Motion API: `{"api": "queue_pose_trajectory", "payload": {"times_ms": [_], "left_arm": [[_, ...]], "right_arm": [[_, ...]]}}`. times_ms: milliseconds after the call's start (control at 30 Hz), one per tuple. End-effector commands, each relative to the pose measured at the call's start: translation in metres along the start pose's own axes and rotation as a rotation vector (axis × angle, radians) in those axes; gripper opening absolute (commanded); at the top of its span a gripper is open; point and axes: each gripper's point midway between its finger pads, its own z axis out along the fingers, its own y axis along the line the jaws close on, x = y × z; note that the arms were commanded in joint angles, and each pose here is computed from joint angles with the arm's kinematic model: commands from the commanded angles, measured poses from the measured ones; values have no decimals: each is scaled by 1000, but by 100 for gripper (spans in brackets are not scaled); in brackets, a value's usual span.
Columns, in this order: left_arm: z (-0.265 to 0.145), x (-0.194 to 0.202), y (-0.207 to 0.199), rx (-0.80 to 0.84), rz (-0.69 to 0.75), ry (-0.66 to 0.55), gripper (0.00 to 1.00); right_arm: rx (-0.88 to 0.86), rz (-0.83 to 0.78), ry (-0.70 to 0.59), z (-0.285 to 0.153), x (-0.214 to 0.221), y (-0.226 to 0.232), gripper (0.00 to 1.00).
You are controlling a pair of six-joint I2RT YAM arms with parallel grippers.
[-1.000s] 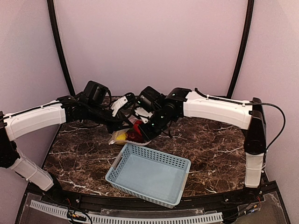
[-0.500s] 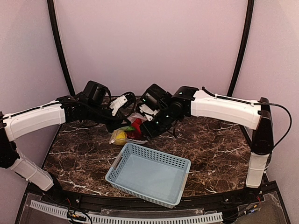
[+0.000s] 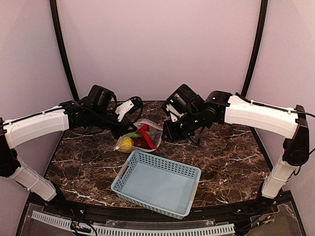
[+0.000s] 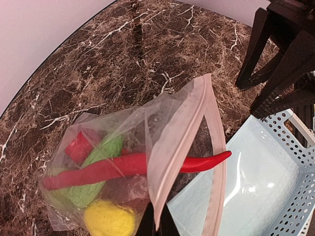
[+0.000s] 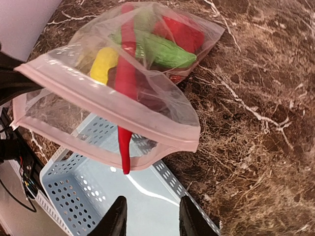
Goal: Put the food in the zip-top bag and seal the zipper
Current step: Adjust the zipper food storage bag at the center of the board.
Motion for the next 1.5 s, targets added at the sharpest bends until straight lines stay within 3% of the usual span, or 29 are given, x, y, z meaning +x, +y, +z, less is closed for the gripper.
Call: {"api": "queue_pose_trajectory", "payload": {"times_ms": [0,567,867,933,1167,1467], "left_arm": [[-11,-6,3,-24,-4,-22,1],[-13,-6,3,-28,1,-22,1],[-10,-5,4,-26,-2,-16,1],[-11,-5,4,-27,-1,-17,1],[-15,-14,10,-52,7,-35,1],[-50,-97,19,-75,87,-145,1]], "right_arm": [[-43,97,-28,20,-8,5,33],[-65,187,-7,53,5,4,7],[-65,207,-21,58,1,4,5],[-63,215,-27,58,0,3,0],[-125,229,-135,19,-32,17,0],[-230,184,-415,-68,-103,37,0]]}}
